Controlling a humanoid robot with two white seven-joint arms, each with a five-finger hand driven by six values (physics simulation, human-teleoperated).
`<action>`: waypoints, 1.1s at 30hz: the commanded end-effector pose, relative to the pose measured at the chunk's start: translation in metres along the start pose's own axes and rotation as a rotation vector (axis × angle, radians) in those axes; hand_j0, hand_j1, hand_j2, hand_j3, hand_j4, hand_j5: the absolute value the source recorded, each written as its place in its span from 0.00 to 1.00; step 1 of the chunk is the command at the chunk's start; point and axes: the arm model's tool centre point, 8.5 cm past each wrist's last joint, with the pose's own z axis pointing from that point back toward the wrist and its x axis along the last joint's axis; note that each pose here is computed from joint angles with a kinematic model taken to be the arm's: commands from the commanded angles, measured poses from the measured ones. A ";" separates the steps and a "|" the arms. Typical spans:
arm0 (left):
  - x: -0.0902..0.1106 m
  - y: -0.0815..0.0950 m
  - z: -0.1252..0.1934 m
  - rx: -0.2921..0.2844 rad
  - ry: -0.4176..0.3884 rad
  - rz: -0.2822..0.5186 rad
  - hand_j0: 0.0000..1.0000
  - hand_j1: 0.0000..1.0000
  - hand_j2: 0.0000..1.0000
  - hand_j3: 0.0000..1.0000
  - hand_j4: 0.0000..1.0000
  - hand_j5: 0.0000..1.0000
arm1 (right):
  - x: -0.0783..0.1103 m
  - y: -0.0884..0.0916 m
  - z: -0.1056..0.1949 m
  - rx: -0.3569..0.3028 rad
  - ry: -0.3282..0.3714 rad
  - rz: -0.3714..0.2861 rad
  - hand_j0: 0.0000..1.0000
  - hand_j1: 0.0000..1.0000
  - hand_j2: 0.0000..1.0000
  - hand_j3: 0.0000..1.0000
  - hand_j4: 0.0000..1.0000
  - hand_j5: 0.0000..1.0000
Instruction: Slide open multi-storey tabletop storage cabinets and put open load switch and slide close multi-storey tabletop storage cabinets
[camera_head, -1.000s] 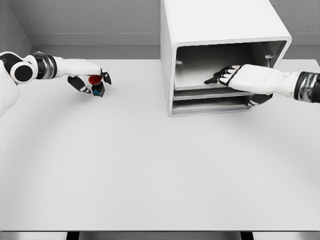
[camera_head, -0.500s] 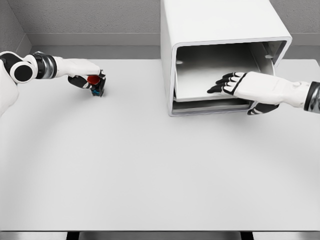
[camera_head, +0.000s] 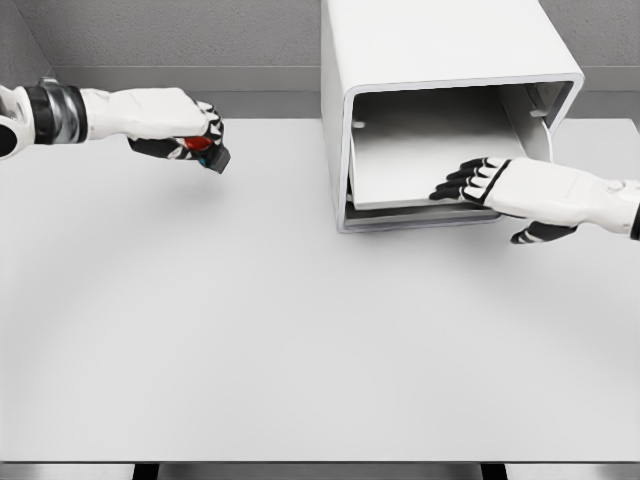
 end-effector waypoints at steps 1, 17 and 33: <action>0.028 0.018 0.009 0.035 -0.071 -0.068 0.33 0.33 0.33 0.33 0.33 0.33 | 0.002 -0.004 0.003 -0.006 0.000 0.008 1.00 1.00 1.00 1.00 1.00 1.00; 0.077 0.072 0.023 0.163 -0.239 -0.127 0.33 0.33 0.33 0.33 0.33 0.33 | -0.001 -0.022 0.058 -0.153 0.088 -0.013 1.00 1.00 1.00 1.00 1.00 1.00; 0.166 0.146 -0.042 0.311 -0.500 -0.262 0.33 0.33 0.33 0.33 0.33 0.33 | -0.009 -0.022 0.156 -0.383 0.236 -0.145 1.00 1.00 1.00 1.00 1.00 1.00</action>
